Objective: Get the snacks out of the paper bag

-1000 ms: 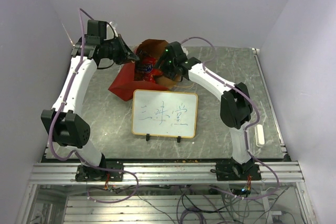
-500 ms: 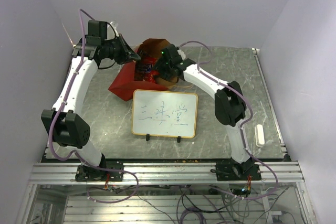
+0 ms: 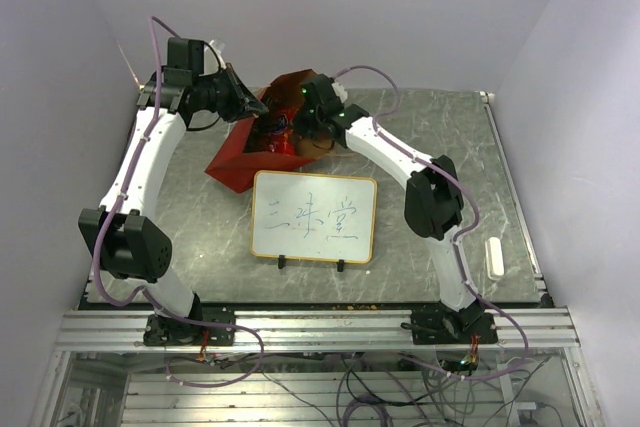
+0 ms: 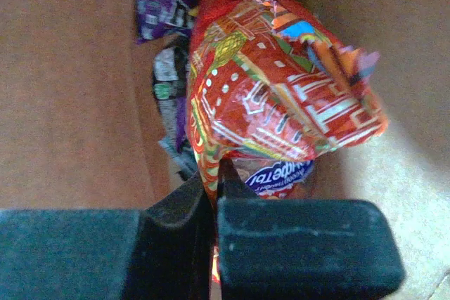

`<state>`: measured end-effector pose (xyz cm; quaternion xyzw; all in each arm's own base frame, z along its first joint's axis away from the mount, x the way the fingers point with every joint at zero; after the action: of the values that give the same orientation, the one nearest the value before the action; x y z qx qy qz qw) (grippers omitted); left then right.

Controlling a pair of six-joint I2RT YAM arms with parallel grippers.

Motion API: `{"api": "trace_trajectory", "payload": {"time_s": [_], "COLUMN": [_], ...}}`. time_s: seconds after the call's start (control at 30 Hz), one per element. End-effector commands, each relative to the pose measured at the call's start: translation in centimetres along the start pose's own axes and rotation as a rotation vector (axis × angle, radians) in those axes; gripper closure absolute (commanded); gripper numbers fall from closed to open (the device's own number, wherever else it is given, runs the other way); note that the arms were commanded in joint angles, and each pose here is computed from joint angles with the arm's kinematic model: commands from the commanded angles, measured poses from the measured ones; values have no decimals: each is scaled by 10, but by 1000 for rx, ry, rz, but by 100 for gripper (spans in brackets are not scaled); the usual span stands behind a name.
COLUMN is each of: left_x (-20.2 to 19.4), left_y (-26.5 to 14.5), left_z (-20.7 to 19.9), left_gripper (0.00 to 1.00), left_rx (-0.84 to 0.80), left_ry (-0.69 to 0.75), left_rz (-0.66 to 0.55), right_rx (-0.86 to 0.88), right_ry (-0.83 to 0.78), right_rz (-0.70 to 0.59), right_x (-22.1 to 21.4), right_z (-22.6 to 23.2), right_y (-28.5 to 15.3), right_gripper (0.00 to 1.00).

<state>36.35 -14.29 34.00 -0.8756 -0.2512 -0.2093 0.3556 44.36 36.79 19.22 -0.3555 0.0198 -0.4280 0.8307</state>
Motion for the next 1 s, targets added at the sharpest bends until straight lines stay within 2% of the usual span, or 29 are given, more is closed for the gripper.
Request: {"api": "trace_trajectory", "payload": {"time_s": [0.0,0.33,0.77,0.97], "left_x": [11,22,29,35], "left_y": [-5,-10,-14,-11], "left_z": [-12,-2,13,10], "left_gripper": [93,93,93,93], "left_rx": [-10,39,25,-7], "left_ry": [18,2,-18,-29], "left_rz": [-36,-61,-60,-68], "right_rx": [178,403,517,573], "right_ry": [-32,-96,-236,-238], "right_rz": [-82,-171,-260,-283], "right_x": [22,46,69,79], "right_z": [56,118,149,162], "right_y": [-20,-64,-129,-157], "right_gripper": [100,100,100,100]}}
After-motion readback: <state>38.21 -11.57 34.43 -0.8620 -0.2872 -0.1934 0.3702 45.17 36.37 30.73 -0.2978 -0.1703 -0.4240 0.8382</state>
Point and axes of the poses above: each gripper's point midway between its finger pads, its own y axis out along the fingers, its own z axis along the line the jaws close on, x = y × z, the point moved 6 cm from there along -y, back along the fingers, and after that the axes turned 11 degrees about y, right-handed, at the moved point
